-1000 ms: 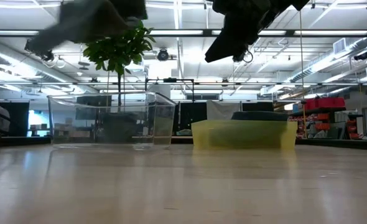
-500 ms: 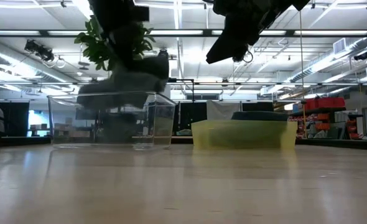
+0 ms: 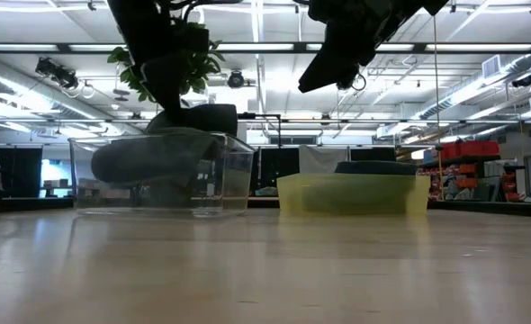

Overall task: Pick & Place hat
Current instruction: Put the left gray cap into the transparent bin

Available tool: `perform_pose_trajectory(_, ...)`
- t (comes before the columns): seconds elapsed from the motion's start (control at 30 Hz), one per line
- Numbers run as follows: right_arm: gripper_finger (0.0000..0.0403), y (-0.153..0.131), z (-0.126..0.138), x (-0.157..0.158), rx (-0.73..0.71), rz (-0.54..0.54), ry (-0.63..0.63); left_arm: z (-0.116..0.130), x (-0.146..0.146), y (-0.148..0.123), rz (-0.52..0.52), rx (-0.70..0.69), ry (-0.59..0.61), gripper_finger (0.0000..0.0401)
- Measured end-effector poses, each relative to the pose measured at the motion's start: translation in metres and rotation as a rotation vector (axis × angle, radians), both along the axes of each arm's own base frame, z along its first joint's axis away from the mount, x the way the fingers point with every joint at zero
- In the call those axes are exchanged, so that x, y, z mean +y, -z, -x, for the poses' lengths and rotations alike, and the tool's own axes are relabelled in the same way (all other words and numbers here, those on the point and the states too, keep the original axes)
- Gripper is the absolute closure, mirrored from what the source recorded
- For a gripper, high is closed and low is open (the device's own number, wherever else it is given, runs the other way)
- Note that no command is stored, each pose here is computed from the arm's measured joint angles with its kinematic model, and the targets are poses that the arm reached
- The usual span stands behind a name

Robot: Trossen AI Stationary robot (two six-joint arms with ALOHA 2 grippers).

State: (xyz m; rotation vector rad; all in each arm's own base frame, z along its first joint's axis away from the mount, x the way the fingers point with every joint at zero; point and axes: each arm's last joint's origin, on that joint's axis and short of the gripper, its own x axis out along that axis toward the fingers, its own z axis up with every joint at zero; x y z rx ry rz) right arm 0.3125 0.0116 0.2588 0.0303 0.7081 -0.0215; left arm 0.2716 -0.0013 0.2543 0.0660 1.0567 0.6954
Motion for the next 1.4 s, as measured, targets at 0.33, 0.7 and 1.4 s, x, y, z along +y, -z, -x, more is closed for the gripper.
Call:
perform_pose_trajectory(0.33,0.0317,0.0,0.0,-0.002,-0.001,0.04,0.044,0.003,-0.004,0.004,0.19,0.072,0.105,0.0392)
perform_pose_trajectory(0.7,0.0317,0.0,0.0,-0.002,-0.001,0.038,0.043,0.003,0.008,0.005,0.231,0.087,0.099,0.0381)
perform_pose_trajectory(1.4,0.0317,0.008,0.008,0.003,0.124,0.1,-0.051,-0.013,0.027,0.031,0.239,0.204,0.14,0.0236)
